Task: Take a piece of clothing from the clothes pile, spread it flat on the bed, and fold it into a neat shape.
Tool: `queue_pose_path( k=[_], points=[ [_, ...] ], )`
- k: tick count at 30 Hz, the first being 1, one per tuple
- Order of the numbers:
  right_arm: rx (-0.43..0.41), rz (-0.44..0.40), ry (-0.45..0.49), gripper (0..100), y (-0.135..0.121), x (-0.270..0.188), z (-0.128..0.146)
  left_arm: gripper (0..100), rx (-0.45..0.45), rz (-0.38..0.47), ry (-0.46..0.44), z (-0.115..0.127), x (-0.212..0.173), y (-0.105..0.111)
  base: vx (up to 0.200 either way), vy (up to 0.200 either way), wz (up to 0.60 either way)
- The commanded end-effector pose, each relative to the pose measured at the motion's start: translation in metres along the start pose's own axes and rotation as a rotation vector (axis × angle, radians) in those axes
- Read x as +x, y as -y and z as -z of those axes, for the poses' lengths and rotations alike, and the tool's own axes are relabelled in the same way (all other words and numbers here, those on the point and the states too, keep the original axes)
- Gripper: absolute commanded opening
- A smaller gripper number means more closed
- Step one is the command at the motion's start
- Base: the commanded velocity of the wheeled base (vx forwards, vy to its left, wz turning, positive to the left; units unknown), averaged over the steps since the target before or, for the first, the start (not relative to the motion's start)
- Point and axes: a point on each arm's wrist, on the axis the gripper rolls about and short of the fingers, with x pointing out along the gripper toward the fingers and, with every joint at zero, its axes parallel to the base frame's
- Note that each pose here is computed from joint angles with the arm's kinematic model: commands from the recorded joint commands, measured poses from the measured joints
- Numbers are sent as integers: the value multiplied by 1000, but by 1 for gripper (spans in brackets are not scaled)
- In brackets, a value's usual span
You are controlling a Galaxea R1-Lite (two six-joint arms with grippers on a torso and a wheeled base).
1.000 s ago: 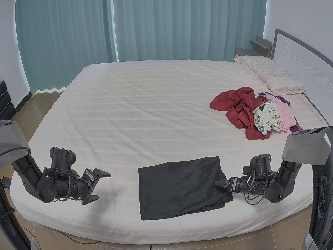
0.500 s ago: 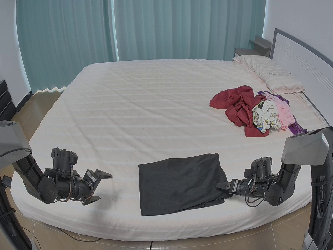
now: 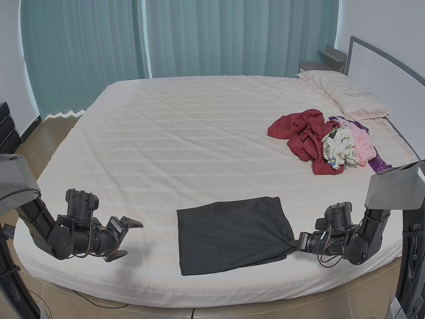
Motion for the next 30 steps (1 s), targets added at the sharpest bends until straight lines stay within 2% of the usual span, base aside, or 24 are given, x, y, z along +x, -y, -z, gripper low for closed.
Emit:
queue_pose_path(
  k=[1, 7, 8, 13, 23, 30],
  points=[
    [-10, -5, 14, 0, -2, -8, -3, 100, 0, -1, -1, 0, 0, 0, 0, 0, 0],
    [-42, 15, -3, 0, 4, -7, -1, 100, 0, -1, -1, 0, 0, 0, 0, 0, 0],
    [-45, 19, -7, 100, 5, -7, 0, 100, 0, -1, -1, 0, 0, 0, 0, 0, 0],
    [-52, 36, -44, 100, 6, -7, 4, 100, -1, 0, -2, 0, 0, 0, 0, 0, 0],
    [-25, 17, 51, 100, 8, -2, -18, 100, 0, 4, 2, -1, 0, 1, 0, 0, 0],
    [-12, 18, 56, 100, 9, -1, -20, 100, -4, 3, 7, -1, 0, 1, 0, 0, 0]
  ],
)
